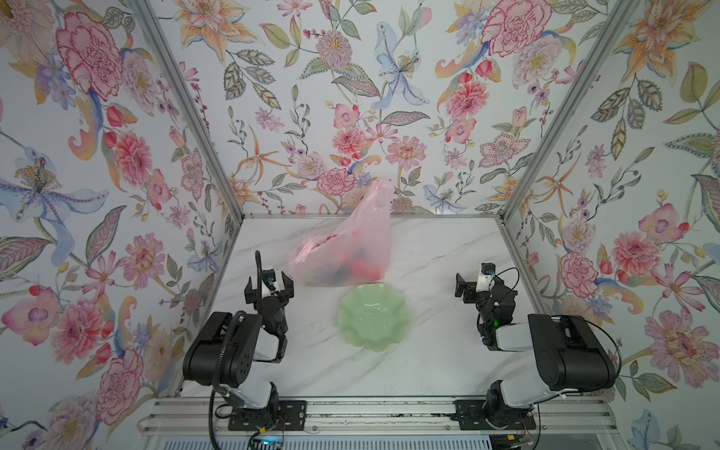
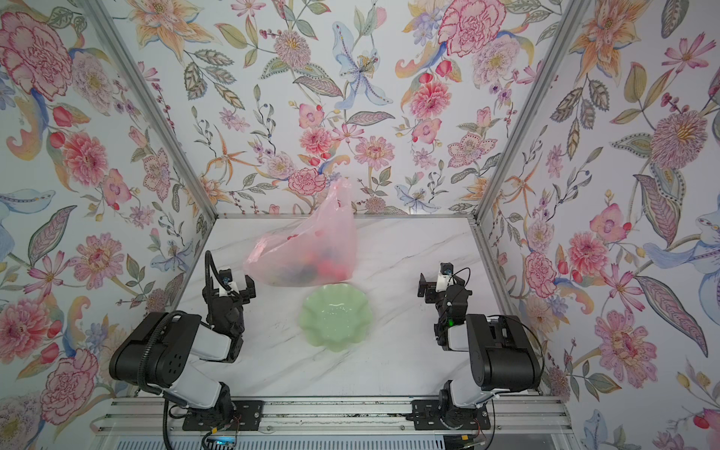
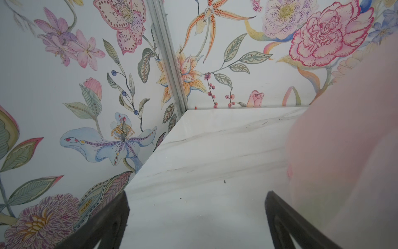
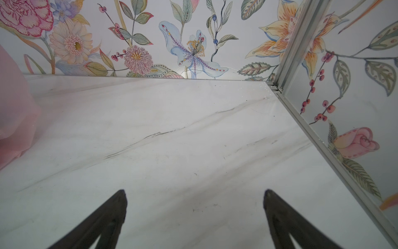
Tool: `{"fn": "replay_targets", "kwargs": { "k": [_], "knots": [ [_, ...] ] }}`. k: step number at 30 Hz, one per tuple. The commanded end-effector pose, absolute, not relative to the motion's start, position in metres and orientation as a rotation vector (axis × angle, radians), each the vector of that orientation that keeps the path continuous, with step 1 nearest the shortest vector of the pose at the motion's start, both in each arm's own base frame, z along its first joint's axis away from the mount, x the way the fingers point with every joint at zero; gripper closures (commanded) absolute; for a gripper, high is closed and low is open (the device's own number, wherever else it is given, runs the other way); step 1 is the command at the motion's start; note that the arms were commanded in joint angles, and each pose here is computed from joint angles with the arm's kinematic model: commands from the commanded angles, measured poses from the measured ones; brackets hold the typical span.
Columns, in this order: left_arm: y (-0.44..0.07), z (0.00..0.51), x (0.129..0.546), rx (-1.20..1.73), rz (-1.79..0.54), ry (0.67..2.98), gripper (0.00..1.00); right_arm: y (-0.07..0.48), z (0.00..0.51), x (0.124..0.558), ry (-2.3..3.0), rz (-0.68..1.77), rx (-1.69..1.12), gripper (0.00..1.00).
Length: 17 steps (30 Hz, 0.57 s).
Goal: Place the fruits into the plastic bag
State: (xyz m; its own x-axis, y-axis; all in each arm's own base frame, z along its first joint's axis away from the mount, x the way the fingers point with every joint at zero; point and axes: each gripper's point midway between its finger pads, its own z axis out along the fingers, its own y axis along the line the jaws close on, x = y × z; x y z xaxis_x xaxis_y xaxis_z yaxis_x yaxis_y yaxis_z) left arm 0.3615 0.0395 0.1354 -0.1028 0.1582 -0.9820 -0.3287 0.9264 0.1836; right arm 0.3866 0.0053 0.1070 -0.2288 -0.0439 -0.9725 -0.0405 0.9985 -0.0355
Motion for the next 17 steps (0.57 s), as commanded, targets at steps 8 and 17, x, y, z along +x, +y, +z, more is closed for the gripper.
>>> {"fn": "replay_targets", "kwargs": {
  "k": [8, 17],
  "knots": [
    [0.0399, 0.1416, 0.3619, -0.142, 0.395, 1.602, 0.01, 0.0032, 0.1054, 0.3870, 1.812, -0.014, -0.040, 0.01],
    [0.0403, 0.1425, 0.3619, -0.144, 0.395, 1.600, 0.01, 0.0049, 0.1052, 0.3874, 1.814, -0.029, -0.045, 0.01]
  ]
}}
